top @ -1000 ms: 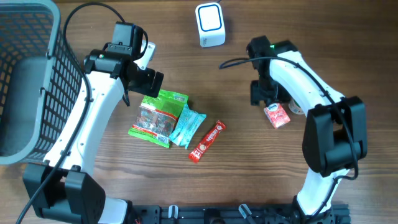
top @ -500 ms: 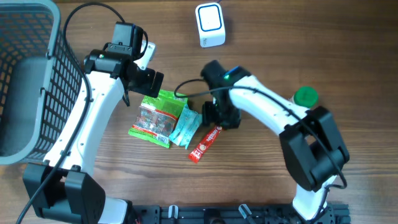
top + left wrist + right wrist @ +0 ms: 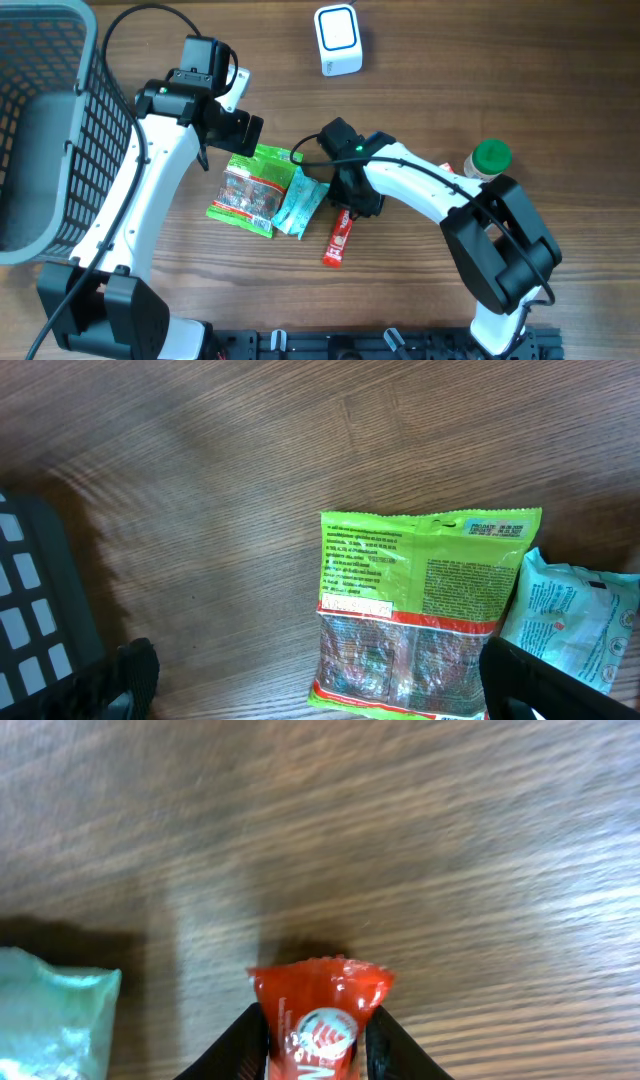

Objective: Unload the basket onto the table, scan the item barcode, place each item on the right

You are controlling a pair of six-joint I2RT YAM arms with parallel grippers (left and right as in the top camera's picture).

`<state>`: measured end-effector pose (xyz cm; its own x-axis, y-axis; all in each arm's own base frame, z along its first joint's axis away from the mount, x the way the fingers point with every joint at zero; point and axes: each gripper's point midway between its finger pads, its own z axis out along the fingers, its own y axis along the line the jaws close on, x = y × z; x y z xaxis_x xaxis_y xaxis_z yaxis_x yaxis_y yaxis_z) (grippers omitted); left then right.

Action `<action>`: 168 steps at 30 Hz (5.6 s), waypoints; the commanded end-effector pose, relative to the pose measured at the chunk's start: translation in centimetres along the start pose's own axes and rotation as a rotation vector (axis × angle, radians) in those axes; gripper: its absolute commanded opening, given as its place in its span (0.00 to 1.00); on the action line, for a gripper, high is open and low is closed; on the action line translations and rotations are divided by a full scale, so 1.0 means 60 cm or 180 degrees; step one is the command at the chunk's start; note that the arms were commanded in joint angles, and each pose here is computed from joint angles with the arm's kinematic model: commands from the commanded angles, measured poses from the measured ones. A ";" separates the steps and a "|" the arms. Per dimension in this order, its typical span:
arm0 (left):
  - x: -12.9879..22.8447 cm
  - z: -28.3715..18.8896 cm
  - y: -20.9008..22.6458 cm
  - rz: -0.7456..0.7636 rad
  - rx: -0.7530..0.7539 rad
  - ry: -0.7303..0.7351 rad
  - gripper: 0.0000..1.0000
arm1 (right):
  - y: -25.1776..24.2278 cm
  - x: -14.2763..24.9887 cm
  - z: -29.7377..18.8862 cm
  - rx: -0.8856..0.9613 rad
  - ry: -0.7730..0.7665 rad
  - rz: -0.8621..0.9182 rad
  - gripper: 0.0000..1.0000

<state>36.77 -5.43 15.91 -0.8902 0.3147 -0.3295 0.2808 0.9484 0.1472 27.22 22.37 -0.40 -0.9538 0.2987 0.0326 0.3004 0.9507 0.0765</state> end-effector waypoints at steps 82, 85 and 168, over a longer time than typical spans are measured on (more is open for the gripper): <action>-0.007 -0.007 0.003 0.0029 -0.0034 -0.0050 1.00 | -0.117 -0.134 -0.112 0.2271 -0.1936 -0.1483 0.04; -0.007 -0.007 0.003 0.0029 -0.0034 -0.0050 1.00 | -0.108 -0.131 -0.101 0.2151 -0.1863 -0.1532 0.04; -0.007 -0.007 0.003 0.0029 -0.0034 -0.0050 1.00 | -0.118 -0.112 -0.083 0.0150 -0.0701 -0.2087 0.04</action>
<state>36.78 -5.42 15.91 -0.8903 0.3143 -0.3295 0.2804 0.9485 0.1472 28.68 15.57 0.31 -0.9054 -0.4079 -0.1175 -0.4230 0.8902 0.1690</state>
